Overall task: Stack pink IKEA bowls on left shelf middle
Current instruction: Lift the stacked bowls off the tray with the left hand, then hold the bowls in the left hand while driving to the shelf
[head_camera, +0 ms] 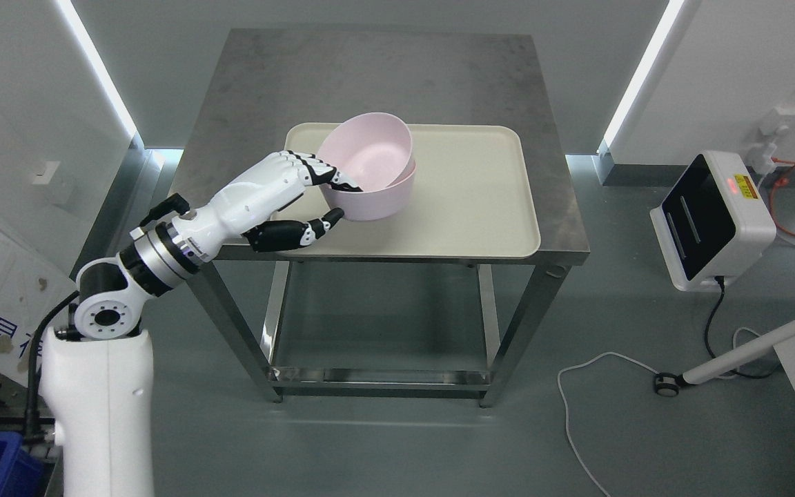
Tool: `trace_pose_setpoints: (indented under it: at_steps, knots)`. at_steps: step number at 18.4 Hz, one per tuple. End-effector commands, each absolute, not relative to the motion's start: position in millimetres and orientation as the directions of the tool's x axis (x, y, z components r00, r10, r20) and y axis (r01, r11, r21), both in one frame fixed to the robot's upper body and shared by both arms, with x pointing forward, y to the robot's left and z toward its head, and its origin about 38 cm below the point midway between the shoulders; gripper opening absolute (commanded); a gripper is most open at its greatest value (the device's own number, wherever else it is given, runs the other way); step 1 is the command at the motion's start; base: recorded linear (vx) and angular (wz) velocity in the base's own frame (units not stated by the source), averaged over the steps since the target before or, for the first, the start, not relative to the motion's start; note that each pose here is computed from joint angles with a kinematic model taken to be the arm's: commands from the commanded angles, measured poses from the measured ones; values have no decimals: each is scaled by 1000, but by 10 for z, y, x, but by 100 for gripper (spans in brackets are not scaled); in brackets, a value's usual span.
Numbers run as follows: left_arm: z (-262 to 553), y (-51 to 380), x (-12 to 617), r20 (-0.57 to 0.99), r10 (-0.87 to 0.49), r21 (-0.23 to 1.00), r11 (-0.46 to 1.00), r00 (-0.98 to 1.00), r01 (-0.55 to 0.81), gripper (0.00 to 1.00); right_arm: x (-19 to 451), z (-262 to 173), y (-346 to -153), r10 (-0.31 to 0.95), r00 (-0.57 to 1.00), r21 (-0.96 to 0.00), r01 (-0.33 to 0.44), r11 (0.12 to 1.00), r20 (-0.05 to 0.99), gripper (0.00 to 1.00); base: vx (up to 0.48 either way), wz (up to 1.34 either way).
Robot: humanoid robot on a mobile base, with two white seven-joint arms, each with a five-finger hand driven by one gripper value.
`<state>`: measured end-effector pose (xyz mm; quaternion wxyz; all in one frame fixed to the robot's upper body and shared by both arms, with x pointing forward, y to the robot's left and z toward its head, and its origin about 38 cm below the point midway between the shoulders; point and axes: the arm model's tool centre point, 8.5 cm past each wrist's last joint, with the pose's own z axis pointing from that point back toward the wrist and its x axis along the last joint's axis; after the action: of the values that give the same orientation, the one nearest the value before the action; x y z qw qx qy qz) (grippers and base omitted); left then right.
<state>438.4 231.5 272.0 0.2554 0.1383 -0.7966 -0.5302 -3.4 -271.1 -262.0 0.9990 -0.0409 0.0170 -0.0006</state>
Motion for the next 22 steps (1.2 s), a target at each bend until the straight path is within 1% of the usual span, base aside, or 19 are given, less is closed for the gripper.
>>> trace_pose_setpoints:
  at_steps: [1, 9, 22]
  knots:
    - [2748, 2950, 4151, 256, -586, 895, 445, -768, -41, 2, -108, -2614, -2825, -13, 999, -99, 10, 995, -29, 100, -200, -32]
    - [2647, 3028, 4102, 278, -600, 892, 452, -750, -31, 2, -108, -2614, -2825, -15, 999, -99, 12, 995, -29, 100, -210, -84]
    - [2402, 3050, 4019, 324, -604, 890, 455, -728, 18, 2, -108, -2614, -2825, -13, 999, -99, 10, 995, -29, 100, -273, 137]
